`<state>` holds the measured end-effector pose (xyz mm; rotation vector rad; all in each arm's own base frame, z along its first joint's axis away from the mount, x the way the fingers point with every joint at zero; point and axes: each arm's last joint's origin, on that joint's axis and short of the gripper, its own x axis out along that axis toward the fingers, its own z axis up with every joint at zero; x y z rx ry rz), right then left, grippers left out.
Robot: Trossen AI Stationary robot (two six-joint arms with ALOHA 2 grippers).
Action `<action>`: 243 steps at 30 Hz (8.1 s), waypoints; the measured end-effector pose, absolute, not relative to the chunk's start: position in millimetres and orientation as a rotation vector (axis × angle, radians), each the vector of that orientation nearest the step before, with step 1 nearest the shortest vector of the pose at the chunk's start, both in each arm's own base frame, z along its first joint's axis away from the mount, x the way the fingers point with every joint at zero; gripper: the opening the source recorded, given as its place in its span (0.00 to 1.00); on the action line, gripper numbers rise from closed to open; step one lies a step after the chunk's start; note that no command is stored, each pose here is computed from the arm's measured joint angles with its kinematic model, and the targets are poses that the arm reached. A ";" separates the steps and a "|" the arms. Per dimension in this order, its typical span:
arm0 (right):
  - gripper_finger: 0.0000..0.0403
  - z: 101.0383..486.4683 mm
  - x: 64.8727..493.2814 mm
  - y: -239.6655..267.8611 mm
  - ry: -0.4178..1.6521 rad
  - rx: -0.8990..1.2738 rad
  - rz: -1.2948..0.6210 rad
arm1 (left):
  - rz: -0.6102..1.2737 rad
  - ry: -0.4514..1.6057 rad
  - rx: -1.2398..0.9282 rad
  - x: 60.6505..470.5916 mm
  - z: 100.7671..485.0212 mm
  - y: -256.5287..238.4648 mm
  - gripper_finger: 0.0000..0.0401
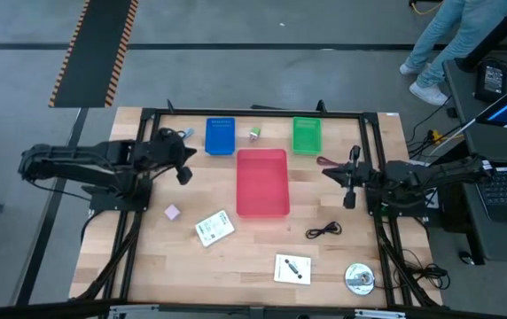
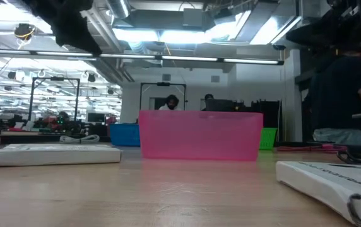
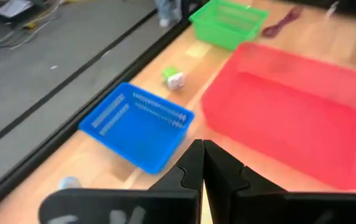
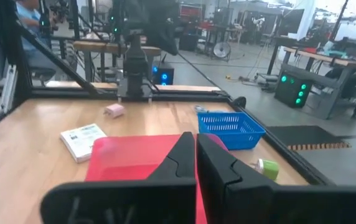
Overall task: Pick and place items into bin
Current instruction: Put the blue charger cable into the red bin
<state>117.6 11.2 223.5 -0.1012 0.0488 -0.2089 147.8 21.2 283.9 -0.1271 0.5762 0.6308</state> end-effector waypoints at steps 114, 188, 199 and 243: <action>0.00 214.4 120.8 11.8 0.119 0.056 -0.215 | 0.926 1.303 -0.482 140.5 156.0 197.6 0.45; 0.00 211.8 123.5 12.3 0.146 0.020 -0.214 | 0.553 0.726 -0.196 98.1 278.5 100.8 0.02; 0.00 211.9 123.5 12.3 0.145 0.020 -0.214 | 0.310 0.528 -0.143 101.6 281.3 74.5 0.02; 0.00 214.1 123.8 12.4 0.123 0.015 -0.213 | -0.029 0.209 -0.013 183.9 217.5 35.3 0.01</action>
